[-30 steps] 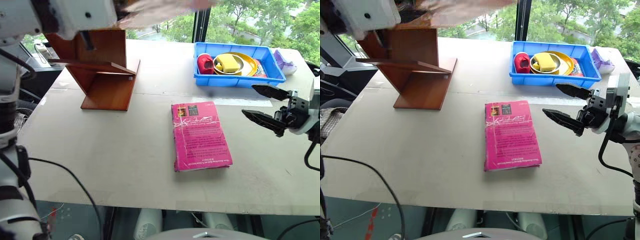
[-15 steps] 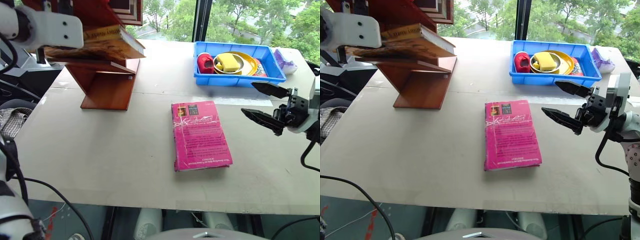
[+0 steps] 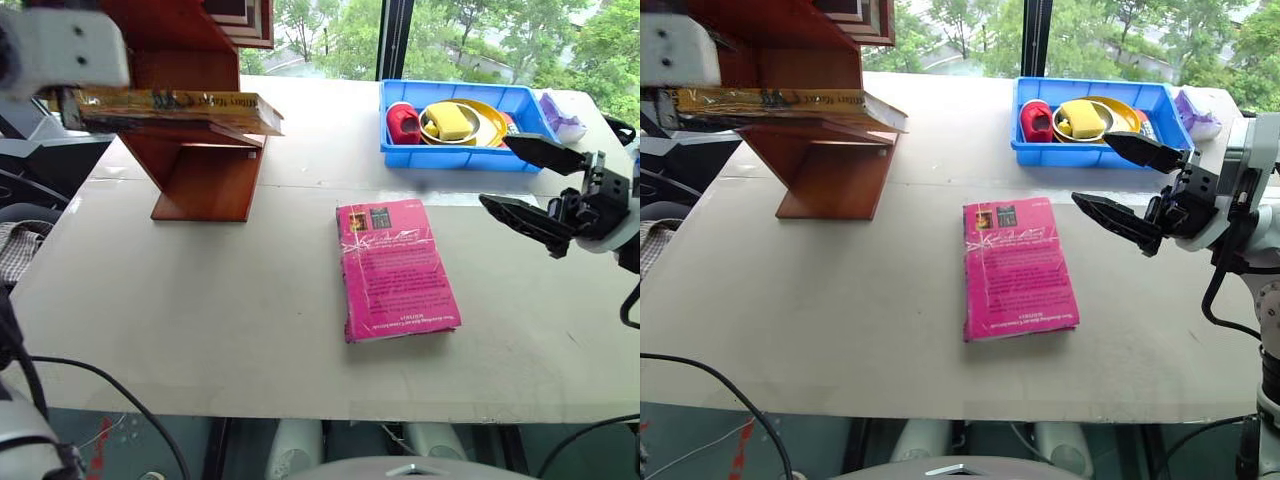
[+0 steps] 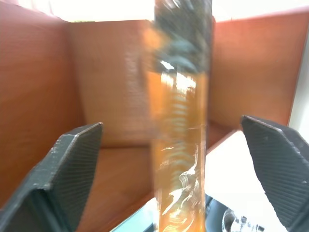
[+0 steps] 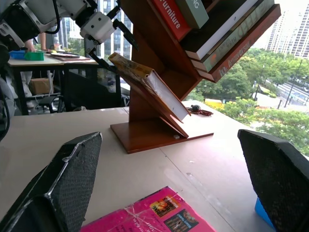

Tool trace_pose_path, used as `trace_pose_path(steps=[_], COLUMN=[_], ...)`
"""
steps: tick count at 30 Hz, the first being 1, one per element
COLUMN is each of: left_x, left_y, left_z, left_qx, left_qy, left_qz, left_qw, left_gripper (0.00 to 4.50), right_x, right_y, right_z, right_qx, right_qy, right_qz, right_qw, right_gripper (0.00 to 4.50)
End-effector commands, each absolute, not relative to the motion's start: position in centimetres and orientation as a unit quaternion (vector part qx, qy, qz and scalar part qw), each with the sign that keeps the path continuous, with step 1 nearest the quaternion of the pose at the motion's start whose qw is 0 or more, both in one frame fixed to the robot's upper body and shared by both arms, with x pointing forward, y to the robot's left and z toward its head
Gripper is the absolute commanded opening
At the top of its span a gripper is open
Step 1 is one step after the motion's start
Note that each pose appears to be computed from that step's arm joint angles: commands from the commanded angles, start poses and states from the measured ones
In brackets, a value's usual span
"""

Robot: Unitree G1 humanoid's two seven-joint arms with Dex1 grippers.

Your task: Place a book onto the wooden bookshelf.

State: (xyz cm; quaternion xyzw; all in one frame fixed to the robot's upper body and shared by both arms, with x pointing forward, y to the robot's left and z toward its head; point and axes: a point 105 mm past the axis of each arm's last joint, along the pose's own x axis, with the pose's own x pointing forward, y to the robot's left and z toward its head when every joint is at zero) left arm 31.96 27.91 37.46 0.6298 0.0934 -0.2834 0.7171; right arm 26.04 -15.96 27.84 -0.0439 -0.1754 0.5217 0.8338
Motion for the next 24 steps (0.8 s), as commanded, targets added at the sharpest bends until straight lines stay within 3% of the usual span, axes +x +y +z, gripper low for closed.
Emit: trace_pose_path(steps=[1,5,11,15,19,24], left_x=[26.2,23.2,25.1,24.9,23.6,22.6], left_y=[22.7,17.6,14.6,15.3,18.4,20.6], left_z=[39.8,37.2,26.5,21.5,17.2,14.4], left_qx=[0.446,0.261,0.113,0.073,0.065,0.07], left_qy=[0.011,0.011,0.028,0.053,0.098,0.135], left_qz=[-0.399,-0.499,-0.464,-0.415,-0.363,-0.343], left_qw=[0.801,0.826,0.878,0.905,0.924,0.927], left_gripper=[4.48,4.48,4.48,4.48,4.48,4.48], right_x=[26.1,26.6,26.0,24.2,21.6,20.2], right_y=[-15.7,-15.6,-19.1,-22.1,-26.7,-29.3], right_z=[28.7,28.5,25.2,22.4,18.9,16.3], right_qx=[-0.045,-0.045,-0.086,-0.128,-0.138,-0.146], right_qy=[-0.186,-0.176,-0.085,-0.015,0.066,0.116], right_qz=[0.535,0.541,0.495,0.456,0.391,0.349], right_qw=[0.823,0.821,0.86,0.88,0.908,0.918], right_gripper=[4.5,4.5,4.5,4.5,4.5,4.5])
